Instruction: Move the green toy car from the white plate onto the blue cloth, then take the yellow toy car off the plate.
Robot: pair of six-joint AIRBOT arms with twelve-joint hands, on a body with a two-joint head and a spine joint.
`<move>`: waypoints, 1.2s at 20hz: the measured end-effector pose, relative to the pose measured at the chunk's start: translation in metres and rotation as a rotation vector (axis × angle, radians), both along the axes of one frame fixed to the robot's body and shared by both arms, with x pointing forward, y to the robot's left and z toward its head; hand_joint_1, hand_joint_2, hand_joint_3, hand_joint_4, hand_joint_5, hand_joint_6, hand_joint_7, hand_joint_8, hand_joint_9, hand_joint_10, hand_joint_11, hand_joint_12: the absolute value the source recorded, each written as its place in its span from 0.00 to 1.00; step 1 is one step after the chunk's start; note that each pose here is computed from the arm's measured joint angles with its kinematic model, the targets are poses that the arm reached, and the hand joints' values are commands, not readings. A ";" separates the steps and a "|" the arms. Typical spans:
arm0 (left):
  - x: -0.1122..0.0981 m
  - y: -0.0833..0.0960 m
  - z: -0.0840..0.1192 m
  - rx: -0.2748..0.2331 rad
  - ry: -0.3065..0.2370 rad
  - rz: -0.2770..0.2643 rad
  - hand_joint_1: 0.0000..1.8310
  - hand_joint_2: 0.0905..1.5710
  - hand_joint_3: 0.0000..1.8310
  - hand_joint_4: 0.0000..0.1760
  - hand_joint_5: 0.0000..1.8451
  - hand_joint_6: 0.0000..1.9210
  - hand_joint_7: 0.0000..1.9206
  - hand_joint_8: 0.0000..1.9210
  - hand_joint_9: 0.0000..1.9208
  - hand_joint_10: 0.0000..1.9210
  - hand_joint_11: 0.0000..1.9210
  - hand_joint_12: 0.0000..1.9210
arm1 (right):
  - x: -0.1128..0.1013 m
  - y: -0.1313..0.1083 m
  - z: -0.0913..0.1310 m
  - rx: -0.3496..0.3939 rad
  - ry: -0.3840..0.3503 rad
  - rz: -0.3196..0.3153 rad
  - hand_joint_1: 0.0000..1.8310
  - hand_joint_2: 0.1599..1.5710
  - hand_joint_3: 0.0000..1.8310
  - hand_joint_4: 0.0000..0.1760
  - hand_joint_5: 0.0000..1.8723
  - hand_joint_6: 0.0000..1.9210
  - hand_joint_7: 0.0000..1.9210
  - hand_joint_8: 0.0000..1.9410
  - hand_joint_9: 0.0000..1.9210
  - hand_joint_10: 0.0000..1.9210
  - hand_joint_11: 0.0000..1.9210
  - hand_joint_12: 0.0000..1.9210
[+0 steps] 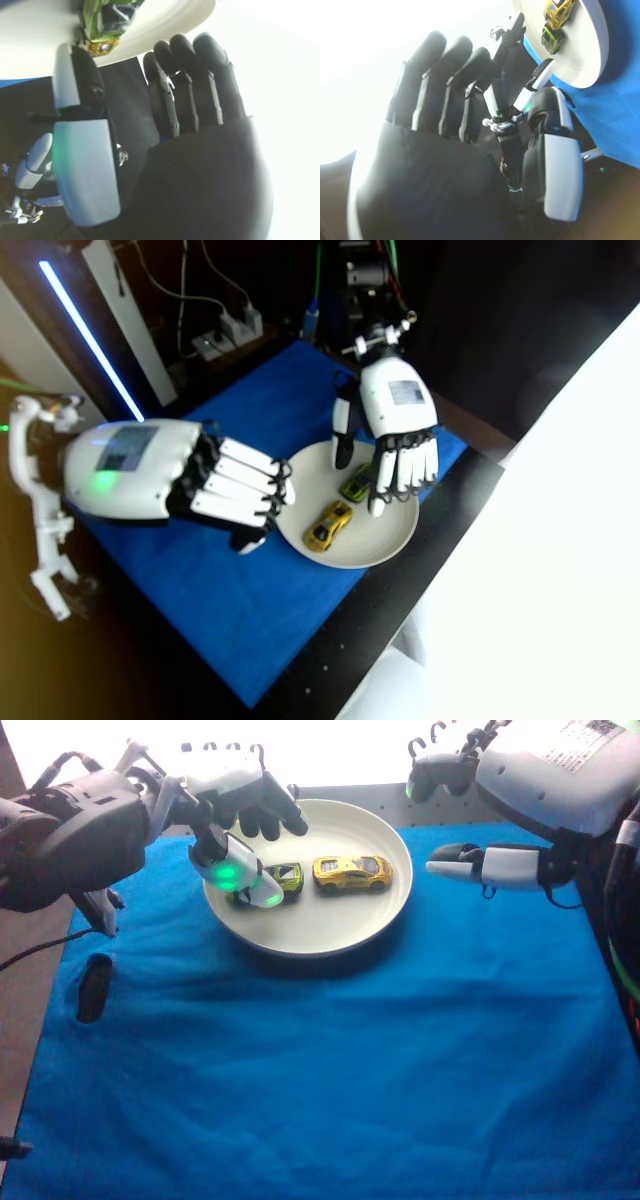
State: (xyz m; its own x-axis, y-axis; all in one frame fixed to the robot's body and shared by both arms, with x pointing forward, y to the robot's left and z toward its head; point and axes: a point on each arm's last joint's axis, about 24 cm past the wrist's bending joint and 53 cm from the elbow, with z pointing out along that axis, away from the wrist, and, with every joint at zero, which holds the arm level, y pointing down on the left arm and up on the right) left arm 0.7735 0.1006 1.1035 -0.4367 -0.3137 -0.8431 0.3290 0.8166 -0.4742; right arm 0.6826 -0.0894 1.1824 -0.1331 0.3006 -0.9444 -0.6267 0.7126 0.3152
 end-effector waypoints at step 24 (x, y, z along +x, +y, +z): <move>0.002 -0.004 -0.018 -0.013 0.040 0.014 0.73 0.76 0.00 0.00 0.41 0.66 0.44 0.65 0.32 0.82 0.05 0.90 | -0.002 0.002 0.000 0.002 0.001 0.006 0.40 0.68 0.00 0.00 0.24 0.49 0.30 0.66 0.28 0.79 0.22 0.98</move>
